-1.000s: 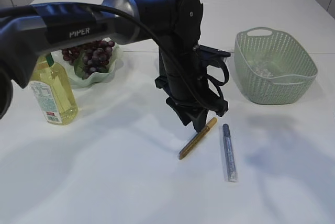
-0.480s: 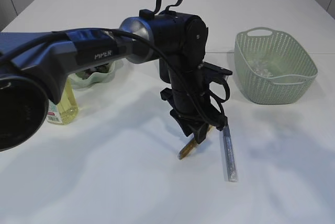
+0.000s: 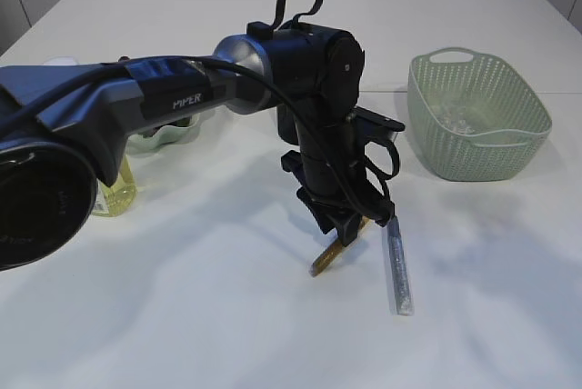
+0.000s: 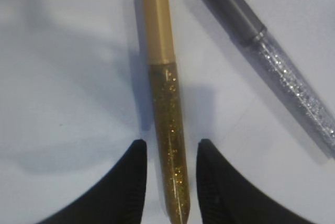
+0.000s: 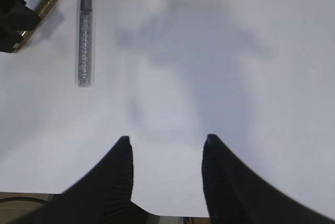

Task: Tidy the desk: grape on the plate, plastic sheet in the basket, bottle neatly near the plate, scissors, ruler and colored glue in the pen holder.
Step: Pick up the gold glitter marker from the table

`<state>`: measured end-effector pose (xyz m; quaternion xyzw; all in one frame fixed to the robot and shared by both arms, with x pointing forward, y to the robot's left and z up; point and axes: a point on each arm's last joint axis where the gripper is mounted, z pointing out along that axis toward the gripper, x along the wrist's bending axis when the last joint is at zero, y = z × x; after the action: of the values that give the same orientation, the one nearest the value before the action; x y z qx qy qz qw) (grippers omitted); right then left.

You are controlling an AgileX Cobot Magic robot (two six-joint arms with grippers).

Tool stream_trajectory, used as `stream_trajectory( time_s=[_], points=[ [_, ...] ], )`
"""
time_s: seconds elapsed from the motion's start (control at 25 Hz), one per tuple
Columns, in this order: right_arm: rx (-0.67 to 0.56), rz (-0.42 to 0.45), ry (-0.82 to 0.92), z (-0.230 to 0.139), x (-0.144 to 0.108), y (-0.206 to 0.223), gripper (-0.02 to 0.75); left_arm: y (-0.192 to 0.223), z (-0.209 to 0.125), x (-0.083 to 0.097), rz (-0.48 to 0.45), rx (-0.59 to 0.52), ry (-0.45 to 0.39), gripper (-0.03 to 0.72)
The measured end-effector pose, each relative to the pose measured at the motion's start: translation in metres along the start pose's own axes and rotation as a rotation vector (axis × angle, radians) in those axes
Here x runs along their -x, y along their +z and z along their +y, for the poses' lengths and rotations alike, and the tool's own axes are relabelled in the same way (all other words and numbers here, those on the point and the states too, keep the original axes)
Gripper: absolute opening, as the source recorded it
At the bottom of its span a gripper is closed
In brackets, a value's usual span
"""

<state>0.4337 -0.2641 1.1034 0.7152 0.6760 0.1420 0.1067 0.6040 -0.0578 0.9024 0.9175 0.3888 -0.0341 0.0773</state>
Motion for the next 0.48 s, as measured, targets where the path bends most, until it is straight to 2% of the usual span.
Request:
stream_trajectory(
  time_s=[0.2,0.48],
  points=[
    [0.0,0.0,0.0,0.0,0.0,0.0,0.351,-0.001,0.0,0.0,0.0,0.002,-0.011,0.24],
    [0.003,0.001,0.0,0.0,0.0,0.0,0.351,-0.023,-0.007,0.003,0.0,0.012,-0.017,0.239]
  ],
)
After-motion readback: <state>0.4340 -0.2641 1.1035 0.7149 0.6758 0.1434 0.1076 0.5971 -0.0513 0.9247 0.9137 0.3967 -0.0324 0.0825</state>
